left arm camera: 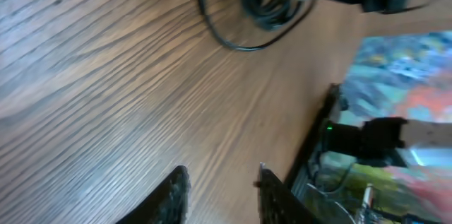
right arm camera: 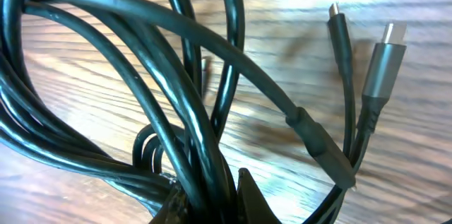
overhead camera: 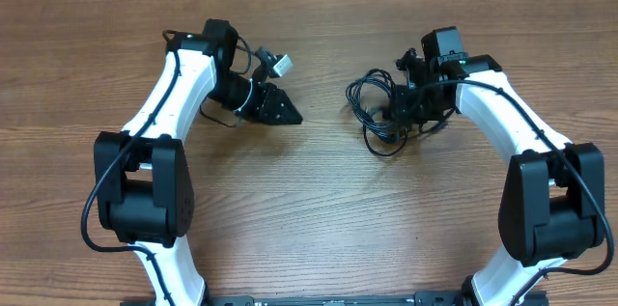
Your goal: Untangle cables
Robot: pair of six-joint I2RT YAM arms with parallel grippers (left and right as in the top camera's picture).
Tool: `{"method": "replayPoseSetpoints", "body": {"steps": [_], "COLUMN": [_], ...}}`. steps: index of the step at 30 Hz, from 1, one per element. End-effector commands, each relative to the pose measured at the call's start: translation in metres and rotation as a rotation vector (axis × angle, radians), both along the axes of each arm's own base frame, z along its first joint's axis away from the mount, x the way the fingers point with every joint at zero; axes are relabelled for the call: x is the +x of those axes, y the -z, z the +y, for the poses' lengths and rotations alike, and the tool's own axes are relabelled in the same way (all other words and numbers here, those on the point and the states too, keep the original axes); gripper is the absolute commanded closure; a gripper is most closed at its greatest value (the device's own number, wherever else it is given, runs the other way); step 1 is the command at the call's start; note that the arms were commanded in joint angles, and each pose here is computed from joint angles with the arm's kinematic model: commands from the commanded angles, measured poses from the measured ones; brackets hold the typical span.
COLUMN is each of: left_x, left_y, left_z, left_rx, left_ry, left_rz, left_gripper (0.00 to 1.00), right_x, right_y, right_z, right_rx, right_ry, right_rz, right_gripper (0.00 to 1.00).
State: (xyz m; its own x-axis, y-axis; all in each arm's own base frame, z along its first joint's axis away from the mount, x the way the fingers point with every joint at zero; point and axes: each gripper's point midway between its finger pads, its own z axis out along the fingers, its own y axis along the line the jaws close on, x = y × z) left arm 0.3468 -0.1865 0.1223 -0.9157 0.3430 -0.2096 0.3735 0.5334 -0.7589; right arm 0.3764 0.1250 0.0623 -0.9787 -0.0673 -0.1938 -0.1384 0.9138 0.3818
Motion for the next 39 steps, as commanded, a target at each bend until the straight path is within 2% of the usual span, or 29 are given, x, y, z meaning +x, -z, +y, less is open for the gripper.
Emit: {"method": "replayPoseSetpoints", "body": {"steps": [1, 5, 12, 20, 21, 23, 25, 28, 29, 33, 34, 35, 37, 38, 39], "left_x": [0.002, 0.013, 0.041, 0.043, 0.043, 0.043, 0.043, 0.043, 0.043, 0.043, 0.043, 0.042, 0.042, 0.043, 0.043], "left_y": [-0.023, -0.024, -0.027, -0.026, -0.025, -0.025, -0.025, -0.025, -0.025, -0.025, -0.025, -0.025, -0.018, -0.01, -0.006], "left_z": [-0.015, -0.017, -0.021, -0.023, -0.023, -0.023, -0.023, -0.023, -0.023, -0.022, -0.022, -0.022, -0.017, -0.011, -0.007], "left_rx": [-0.174, -0.183, -0.191, -0.181, -0.179, -0.18, -0.179, -0.179, -0.179, -0.177, -0.176, -0.176, -0.137, -0.078, -0.051], "left_ry": [0.006, -0.03, -0.124, -0.121, -0.122, -0.121, -0.122, -0.122, -0.122, -0.122, -0.119, -0.111, -0.097, -0.11, -0.116], "left_rz": [-0.014, -0.024, -0.031, -0.05, -0.051, -0.051, -0.051, -0.05, -0.05, -0.051, -0.053, -0.061, -0.087, -0.086, -0.086], "left_gripper": [0.48, 0.44, 0.36, 0.37, 0.4, 0.53, 0.71, 0.92, 0.96, 0.95, 0.96, 0.96, 0.96, 0.96, 0.96], "right_x": [0.014, 0.02, 0.018, 0.011, 0.008, 0.007, 0.007, 0.007, 0.007, 0.007, 0.007, 0.007, 0.006, 0.006, 0.006], "right_y": [-0.027, -0.036, -0.053, -0.074, -0.073, -0.073, -0.072, -0.07, -0.07, -0.07, -0.07, -0.069, -0.069, -0.068, -0.067], "right_z": [0.024, 0.035, 0.075, 0.121, 0.126, 0.129, 0.128, 0.126, 0.126, 0.126, 0.126, 0.126, 0.123, 0.12, 0.118], "right_rx": [0.13, 0.199, 0.25, 0.285, 0.285, 0.282, 0.269, 0.254, 0.254, 0.254, 0.254, 0.249, 0.239, 0.236, 0.234], "right_ry": [-0.051, -0.013, -0.048, -0.113, -0.124, -0.13, -0.128, -0.121, -0.121, -0.121, -0.124, -0.139, -0.169, -0.163, -0.159], "right_rz": [-0.071, -0.071, -0.085, -0.114, -0.111, -0.111, -0.114, -0.113, -0.113, -0.113, -0.115, -0.122, -0.136, -0.127, -0.122], "right_gripper": [0.96, 0.96, 0.96, 0.96, 0.96, 0.96, 0.96, 0.96, 0.96, 0.95, 0.86, 0.6, 0.32, 0.18, 0.15]}}
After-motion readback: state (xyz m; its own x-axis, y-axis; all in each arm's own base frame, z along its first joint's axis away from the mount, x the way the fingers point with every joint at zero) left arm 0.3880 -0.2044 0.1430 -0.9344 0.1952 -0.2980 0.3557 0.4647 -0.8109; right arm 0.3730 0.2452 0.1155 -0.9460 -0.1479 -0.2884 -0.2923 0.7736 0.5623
